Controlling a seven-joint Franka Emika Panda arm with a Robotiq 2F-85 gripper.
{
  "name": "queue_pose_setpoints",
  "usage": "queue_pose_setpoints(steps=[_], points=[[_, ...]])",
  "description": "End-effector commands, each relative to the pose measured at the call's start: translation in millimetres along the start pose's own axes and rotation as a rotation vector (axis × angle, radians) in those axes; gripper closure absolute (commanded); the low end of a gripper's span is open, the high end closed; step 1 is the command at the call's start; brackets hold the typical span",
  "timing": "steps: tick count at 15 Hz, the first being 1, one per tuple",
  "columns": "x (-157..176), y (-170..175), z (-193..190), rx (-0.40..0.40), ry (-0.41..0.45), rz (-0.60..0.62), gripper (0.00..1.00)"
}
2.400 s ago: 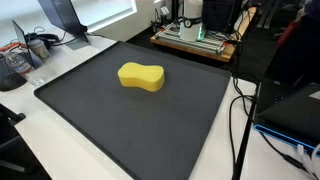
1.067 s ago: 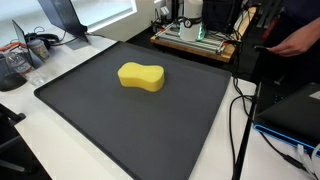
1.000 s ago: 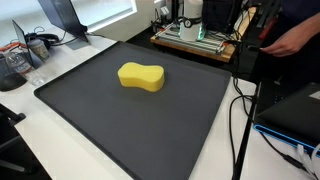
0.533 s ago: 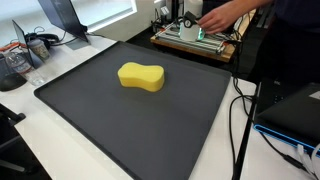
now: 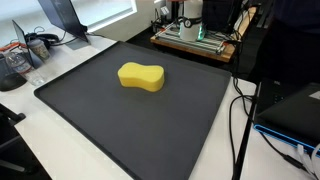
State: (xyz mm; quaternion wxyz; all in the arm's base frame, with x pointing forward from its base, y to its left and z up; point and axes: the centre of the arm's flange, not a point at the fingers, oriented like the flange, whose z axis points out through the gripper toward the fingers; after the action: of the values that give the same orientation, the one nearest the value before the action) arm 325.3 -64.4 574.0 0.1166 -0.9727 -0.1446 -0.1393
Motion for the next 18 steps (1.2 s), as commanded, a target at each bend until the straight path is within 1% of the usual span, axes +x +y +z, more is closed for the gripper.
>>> queue_pose_setpoints(steps=[1, 3, 4, 5, 6, 7, 8, 9, 10, 11, 13, 15, 16, 17, 18], points=[[-5, 22, -25, 0.048, -0.012, -0.037, 0.00], [-10, 33, -34, 0.059, -0.014, -0.045, 0.08], [-11, 38, -38, 0.068, -0.017, -0.045, 0.07], [-13, 43, -42, 0.072, -0.015, -0.045, 0.11], [-14, 48, -45, 0.077, -0.015, -0.043, 0.13], [-16, 52, -48, 0.081, -0.013, -0.042, 0.20], [-16, 56, -52, 0.085, -0.010, -0.041, 0.20], [-17, 59, -54, 0.086, -0.009, -0.040, 0.26], [-17, 61, -57, 0.087, -0.008, -0.040, 0.36], [-17, 63, -59, 0.087, -0.007, -0.040, 0.40], [-16, 67, -62, 0.084, -0.001, -0.036, 0.52], [-15, 68, -63, 0.083, 0.002, -0.034, 0.58], [-14, 69, -64, 0.083, 0.001, -0.035, 0.57], [-14, 69, -64, 0.081, 0.000, -0.035, 0.63], [-13, 70, -65, 0.080, 0.000, -0.035, 0.63]])
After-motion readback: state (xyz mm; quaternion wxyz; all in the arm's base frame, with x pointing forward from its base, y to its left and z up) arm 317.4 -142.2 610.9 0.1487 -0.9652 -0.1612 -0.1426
